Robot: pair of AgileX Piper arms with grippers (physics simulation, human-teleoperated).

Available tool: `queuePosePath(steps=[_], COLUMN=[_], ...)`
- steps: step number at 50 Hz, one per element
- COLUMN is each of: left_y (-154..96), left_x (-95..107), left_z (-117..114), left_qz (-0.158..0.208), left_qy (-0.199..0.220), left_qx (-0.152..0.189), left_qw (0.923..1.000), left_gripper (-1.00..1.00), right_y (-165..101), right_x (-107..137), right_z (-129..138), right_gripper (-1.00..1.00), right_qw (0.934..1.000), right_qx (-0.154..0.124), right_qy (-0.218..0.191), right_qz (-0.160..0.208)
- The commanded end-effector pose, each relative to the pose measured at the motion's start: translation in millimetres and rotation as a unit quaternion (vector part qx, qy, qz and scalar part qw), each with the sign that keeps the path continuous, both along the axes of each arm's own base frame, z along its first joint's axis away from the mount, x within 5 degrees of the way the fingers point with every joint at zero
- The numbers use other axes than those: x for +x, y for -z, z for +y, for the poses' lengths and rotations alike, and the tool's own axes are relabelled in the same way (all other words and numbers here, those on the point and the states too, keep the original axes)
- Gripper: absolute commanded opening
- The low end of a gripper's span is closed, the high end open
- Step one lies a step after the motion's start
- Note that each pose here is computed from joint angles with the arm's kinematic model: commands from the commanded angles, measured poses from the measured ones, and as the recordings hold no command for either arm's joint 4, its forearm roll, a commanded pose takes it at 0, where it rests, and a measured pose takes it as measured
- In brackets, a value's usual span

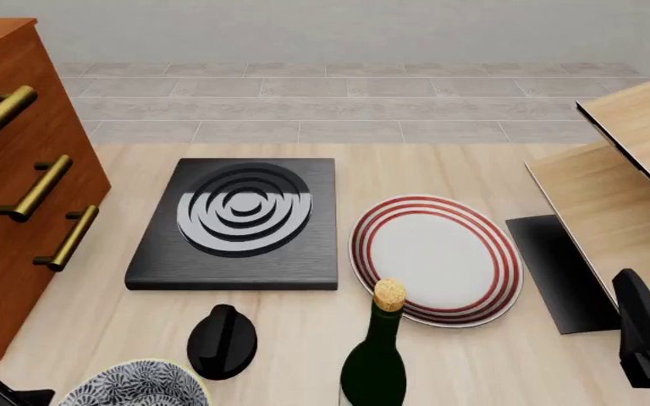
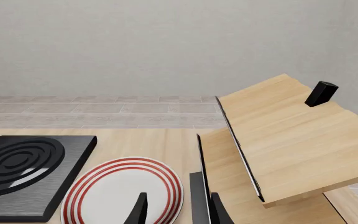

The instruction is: Put the bowl on the top of the cabinet.

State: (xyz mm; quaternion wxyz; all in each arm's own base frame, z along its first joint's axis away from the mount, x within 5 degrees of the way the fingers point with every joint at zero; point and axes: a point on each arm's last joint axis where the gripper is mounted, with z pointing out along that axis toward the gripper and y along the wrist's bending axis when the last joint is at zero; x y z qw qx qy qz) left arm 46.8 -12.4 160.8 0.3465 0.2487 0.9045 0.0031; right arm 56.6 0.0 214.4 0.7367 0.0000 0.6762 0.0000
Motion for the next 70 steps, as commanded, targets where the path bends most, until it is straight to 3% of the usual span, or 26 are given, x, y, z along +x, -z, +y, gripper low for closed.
queuePosePath(steps=[1, 25, 26, 34, 44, 49, 70], left_y=[6, 11, 8, -13, -64, -91, -142], left_x=[2, 4, 4, 9, 17, 26, 29], left_z=[0, 0, 1, -1, -4, -1, 4], left_qz=[0.004, 0.006, -0.006, -0.023, -0.088, -0.117, -0.175], left_qy=[-0.004, -0.001, -0.003, -0.006, 0.007, -0.032, -0.070], left_qx=[0.003, 0.011, 0.015, 0.003, -0.009, -0.019, -0.031], left_qw=[1.0000, 0.9999, 0.9999, 0.9997, 0.9960, 0.9924, 0.9815], left_gripper=[1.00, 1.00, -1.00, -1.00, -1.00, -1.00, -1.00], right_y=[0, 0, 0, 0, 0, 0, 0], right_x=[0, 0, 0, 0, 0, 0, 0], right_z=[0, 0, 0, 0, 0, 0, 0], right_gripper=[1.00, 1.00, 1.00, 1.00, 1.00, 1.00, 1.00], right_qw=[1.0000, 1.0000, 1.0000, 1.0000, 1.0000, 1.0000, 1.0000], right_qx=[0.000, 0.000, 0.000, 0.000, 0.000, 0.000, 0.000], right_qy=[0.000, 0.000, 0.000, 0.000, 0.000, 0.000, 0.000], right_qz=[0.000, 0.000, 0.000, 0.000, 0.000, 0.000, 0.000])
